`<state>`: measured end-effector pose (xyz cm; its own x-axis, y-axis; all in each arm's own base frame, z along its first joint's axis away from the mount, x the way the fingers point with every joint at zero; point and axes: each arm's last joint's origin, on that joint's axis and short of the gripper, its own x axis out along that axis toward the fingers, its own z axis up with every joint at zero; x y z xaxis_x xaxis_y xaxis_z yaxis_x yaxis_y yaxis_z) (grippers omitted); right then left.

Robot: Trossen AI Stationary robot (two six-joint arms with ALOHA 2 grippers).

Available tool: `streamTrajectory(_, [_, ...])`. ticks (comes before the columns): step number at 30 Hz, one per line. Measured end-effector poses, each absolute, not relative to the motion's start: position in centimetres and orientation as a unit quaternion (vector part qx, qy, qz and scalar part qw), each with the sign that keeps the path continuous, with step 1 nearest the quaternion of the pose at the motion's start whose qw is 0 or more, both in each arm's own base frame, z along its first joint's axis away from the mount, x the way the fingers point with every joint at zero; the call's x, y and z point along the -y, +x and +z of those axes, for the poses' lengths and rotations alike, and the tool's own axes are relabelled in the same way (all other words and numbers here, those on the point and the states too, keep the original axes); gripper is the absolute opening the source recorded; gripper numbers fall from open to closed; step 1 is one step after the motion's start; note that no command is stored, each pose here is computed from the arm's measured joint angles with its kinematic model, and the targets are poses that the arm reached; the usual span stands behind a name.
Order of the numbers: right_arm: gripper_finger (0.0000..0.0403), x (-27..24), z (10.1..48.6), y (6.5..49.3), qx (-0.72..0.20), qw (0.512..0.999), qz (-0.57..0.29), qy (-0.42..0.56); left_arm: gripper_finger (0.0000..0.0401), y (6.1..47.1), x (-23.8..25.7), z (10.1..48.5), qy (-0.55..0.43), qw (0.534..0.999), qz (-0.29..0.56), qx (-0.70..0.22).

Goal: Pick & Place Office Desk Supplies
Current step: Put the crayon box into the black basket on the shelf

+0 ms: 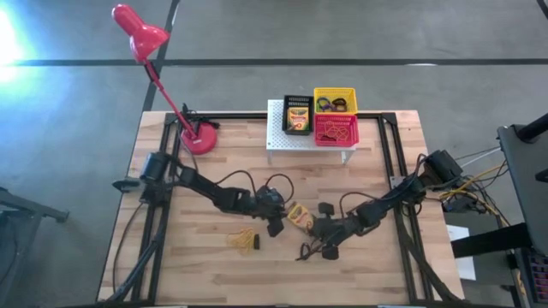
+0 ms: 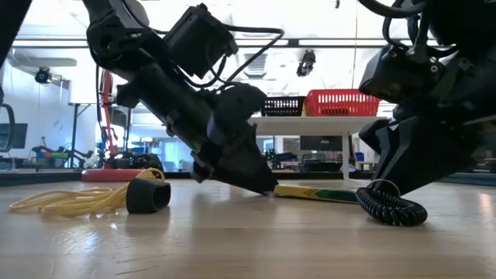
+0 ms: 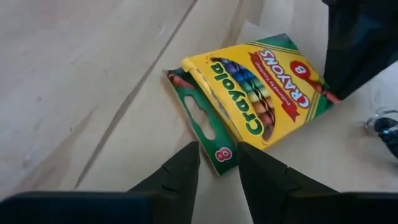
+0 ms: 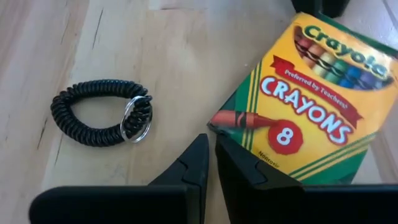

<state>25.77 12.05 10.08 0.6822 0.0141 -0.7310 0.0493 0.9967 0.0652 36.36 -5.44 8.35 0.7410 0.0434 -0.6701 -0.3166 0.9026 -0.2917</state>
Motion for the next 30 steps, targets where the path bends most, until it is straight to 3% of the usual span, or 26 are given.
streamTrajectory(19, [0.0031, -12.0, 10.1, 25.8, -0.392, 0.920, -0.008, 0.021, 0.0123, 38.9, 6.0, 12.4, -0.152, 0.961, 0.042, -0.225])
streamTrajectory(30, [0.0031, -11.2, 10.2, 25.9, -0.356, 0.928, -0.104, -0.021, 0.0124, 40.0, 7.4, 13.9, -0.133, 0.966, -0.039, -0.217])
